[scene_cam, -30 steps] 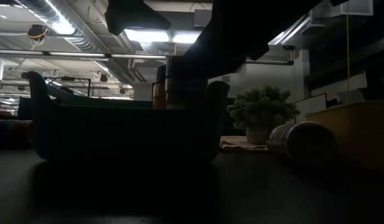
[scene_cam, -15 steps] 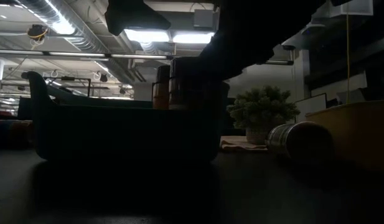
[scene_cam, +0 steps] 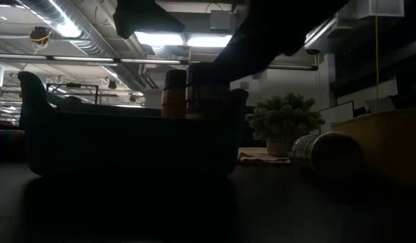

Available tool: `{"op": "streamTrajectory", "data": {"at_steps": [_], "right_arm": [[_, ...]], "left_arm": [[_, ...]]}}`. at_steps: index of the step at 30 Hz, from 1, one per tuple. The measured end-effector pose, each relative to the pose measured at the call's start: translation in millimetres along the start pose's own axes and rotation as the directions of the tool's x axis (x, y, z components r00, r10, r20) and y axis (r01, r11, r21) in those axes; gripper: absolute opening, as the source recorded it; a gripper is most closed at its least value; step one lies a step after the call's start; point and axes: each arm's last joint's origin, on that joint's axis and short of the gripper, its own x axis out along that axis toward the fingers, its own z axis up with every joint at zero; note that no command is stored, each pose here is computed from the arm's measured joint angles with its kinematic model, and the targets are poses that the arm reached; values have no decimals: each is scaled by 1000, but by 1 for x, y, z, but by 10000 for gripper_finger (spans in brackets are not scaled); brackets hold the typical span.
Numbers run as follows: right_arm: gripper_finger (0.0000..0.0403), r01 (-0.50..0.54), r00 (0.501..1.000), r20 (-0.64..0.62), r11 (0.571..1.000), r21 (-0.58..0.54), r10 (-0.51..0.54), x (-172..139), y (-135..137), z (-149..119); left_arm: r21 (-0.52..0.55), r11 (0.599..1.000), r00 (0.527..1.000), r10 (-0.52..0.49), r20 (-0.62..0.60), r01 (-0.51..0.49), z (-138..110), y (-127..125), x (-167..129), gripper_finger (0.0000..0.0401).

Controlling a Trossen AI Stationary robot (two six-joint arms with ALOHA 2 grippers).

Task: Sort spices by type
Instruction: Put the black seasoning bottle into the blue bin, then put the orange seasoning bottle into the blue bin

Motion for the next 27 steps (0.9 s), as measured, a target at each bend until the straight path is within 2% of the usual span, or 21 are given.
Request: {"op": "streamTrajectory", "data": {"at_steps": [5, 10, 15, 18, 20, 22, 24, 27], "right_arm": [[266, 0, 1000, 0, 1000, -5, 0, -5, -1, 2], [266, 2, 1000, -22, 996, -89, -4, -6, -2, 1], [266, 33, 989, -137, 990, -139, -52, -25, -7, 13], [266, 44, 975, -209, 985, -168, -79, -38, -9, 26], [266, 46, 966, -242, 982, -182, -90, -46, -11, 34], [266, 53, 965, -242, 981, -185, -98, -52, -11, 43], [266, 76, 962, -241, 977, -200, -124, -58, -13, 49], [266, 103, 964, -215, 963, -249, -159, -64, -15, 58]], "left_arm": [[2, 1000, 1000, -2, -1, 2, -1, -1, 0, 282], [-19, 1000, 1000, -4, -29, 4, 2, 1, -17, 282], [-104, 994, 992, 31, -125, -44, 3, 15, -52, 282], [-240, 962, 976, 82, -203, -130, 0, 27, -73, 282], [-371, 905, 961, 116, -249, -206, -3, 34, -83, 282], [-492, 823, 941, 141, -306, -283, -8, 40, -90, 282], [-592, 724, 917, 145, -371, -354, -13, 42, -96, 282], [-683, 563, 866, 130, -482, -465, -22, 43, -102, 282]]}}
